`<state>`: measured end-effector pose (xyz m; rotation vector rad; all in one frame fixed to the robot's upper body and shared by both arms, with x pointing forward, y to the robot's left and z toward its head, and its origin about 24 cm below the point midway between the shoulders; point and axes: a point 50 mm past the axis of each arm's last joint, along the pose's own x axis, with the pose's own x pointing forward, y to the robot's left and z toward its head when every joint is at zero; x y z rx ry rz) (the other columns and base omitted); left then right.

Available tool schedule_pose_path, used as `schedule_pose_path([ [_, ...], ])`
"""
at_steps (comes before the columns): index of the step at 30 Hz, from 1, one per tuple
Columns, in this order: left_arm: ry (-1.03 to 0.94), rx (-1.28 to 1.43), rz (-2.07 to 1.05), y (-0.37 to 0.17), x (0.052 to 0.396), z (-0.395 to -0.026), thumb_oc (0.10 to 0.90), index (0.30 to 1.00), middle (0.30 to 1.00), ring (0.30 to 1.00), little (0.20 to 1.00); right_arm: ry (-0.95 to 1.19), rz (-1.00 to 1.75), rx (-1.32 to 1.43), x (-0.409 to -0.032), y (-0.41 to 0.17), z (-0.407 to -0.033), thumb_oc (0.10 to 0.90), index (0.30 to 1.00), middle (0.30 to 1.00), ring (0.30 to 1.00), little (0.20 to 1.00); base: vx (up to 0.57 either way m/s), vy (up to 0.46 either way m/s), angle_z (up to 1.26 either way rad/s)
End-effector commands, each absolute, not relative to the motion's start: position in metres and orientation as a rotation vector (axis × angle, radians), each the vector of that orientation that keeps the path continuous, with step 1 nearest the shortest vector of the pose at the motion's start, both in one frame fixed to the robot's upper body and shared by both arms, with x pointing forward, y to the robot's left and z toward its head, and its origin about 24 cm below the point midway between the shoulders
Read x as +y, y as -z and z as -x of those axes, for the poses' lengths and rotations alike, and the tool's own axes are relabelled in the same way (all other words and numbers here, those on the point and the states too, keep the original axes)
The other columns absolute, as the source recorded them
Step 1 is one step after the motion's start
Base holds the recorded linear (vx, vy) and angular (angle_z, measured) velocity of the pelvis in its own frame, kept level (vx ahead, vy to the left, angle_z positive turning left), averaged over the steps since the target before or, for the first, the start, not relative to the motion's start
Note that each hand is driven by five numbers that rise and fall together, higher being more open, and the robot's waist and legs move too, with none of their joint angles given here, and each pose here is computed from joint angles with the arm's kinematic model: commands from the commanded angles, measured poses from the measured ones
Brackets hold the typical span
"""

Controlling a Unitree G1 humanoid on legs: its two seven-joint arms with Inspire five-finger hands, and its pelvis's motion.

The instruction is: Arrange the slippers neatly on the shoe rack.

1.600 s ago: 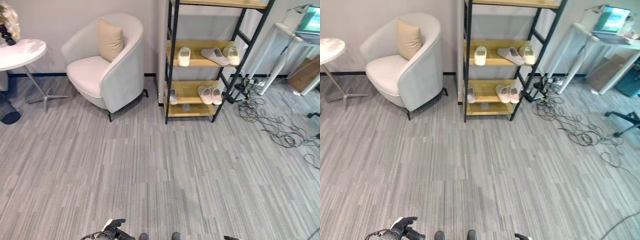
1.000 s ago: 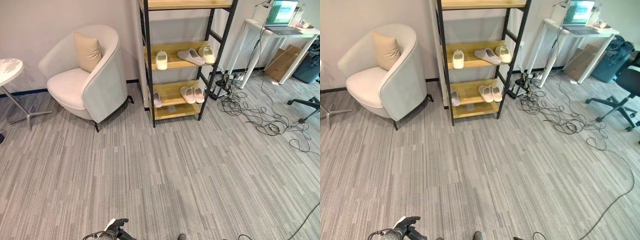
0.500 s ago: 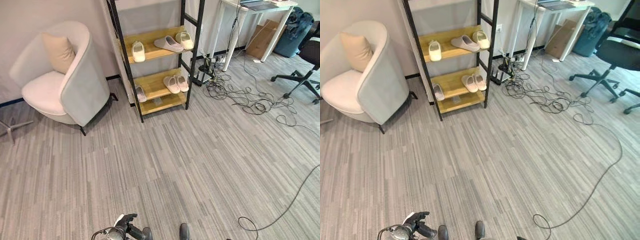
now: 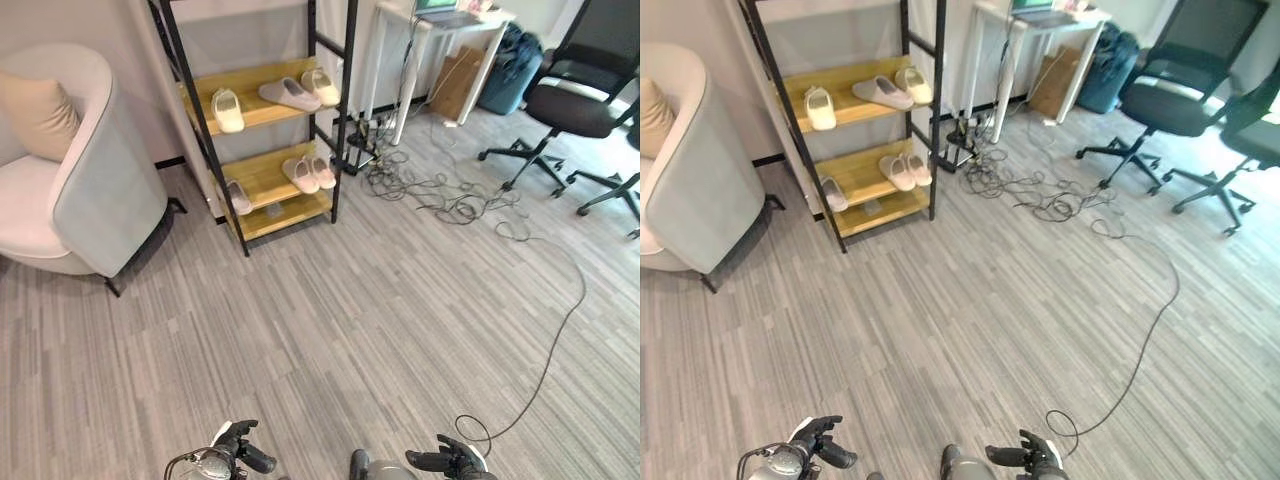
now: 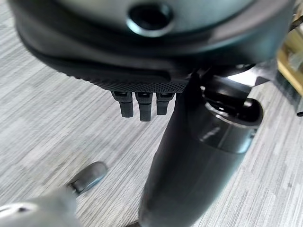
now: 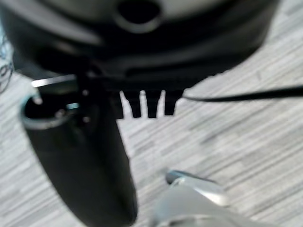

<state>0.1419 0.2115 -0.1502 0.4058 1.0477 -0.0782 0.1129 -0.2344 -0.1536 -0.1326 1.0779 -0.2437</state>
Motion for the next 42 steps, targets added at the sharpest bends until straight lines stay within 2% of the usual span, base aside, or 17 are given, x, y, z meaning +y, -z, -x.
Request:
schedule_pose_path([
  [1,0.063,1.019,-0.38,0.15,0.206,-0.146,0.8,0.9,0.9,0.9,0.9,0.278,0.173,1.058,-0.254,0.148,-0.112,0.8,0.9,0.9,0.9,0.9,0.33,-0.135,-0.06],
  [8,0.089,1.055,-0.383,0.155,0.199,-0.134,0.8,0.9,0.9,0.9,0.9,0.268,0.197,1.103,-0.257,0.151,-0.098,0.8,0.9,0.9,0.9,0.9,0.36,-0.231,0.33],
  [15,0.075,1.016,-0.373,0.151,0.199,-0.144,0.8,0.9,0.9,0.9,0.9,0.28,0.211,1.08,-0.263,0.147,-0.106,0.8,0.9,0.9,0.9,0.9,0.22,-0.244,0.04],
  [29,0.08,1.105,-0.355,0.16,0.202,-0.117,0.8,0.9,0.9,0.9,0.9,0.263,0.227,1.126,-0.26,0.153,-0.089,0.8,0.9,0.9,0.9,0.9,0.4,0.003,-0.09],
  [42,0.108,1.006,-0.408,0.149,0.202,-0.147,0.8,0.9,0.9,0.9,0.9,0.213,0.243,1.091,-0.255,0.15,-0.104,0.8,0.9,0.9,0.9,0.9,0.35,-0.016,0.08],
])
